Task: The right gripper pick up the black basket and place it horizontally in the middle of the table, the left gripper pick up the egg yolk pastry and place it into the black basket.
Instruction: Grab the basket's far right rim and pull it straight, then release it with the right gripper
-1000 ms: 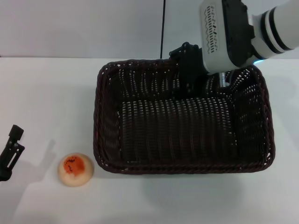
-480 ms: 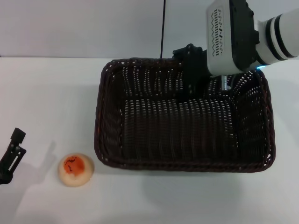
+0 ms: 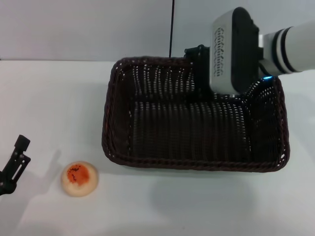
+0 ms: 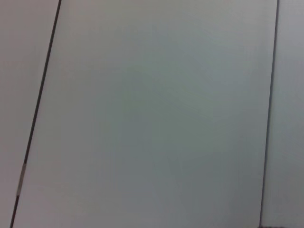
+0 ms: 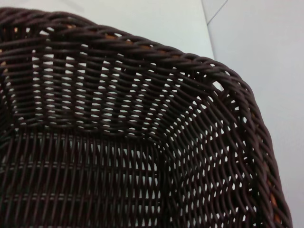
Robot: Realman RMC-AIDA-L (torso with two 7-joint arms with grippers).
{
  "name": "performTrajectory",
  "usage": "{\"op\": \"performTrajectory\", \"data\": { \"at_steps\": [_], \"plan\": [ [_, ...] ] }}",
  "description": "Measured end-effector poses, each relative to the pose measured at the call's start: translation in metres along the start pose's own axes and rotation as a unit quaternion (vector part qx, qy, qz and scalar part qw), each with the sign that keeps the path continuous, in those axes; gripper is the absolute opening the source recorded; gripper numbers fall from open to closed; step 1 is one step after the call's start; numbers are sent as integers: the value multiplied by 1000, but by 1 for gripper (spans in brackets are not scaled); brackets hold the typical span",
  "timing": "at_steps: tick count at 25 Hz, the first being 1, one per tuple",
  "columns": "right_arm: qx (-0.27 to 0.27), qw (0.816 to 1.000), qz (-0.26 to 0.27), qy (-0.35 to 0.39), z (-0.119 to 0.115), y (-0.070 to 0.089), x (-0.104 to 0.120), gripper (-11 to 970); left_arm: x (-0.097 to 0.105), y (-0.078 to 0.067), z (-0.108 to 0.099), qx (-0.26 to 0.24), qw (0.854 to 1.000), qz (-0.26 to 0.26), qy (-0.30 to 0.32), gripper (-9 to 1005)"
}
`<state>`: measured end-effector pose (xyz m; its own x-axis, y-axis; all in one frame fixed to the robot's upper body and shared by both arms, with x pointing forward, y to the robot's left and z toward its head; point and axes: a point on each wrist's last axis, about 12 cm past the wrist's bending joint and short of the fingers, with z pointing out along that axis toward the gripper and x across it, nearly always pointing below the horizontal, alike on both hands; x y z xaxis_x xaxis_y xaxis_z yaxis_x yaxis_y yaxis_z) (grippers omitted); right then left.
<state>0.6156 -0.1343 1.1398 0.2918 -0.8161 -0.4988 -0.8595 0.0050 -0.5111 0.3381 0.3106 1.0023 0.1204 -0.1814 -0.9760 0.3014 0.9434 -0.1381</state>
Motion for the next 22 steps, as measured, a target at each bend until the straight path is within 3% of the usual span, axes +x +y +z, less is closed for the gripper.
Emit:
{"op": "performTrajectory", "data": {
  "at_steps": [6,22],
  "plan": [
    [22,999,-21,14,14,4,-2,768,0,0,1,1,1000,-1,-2,823],
    [26,998,-38,42,2,-3,-27,768,-1,0,5,6,1000,-8,-6,823]
  ]
}}
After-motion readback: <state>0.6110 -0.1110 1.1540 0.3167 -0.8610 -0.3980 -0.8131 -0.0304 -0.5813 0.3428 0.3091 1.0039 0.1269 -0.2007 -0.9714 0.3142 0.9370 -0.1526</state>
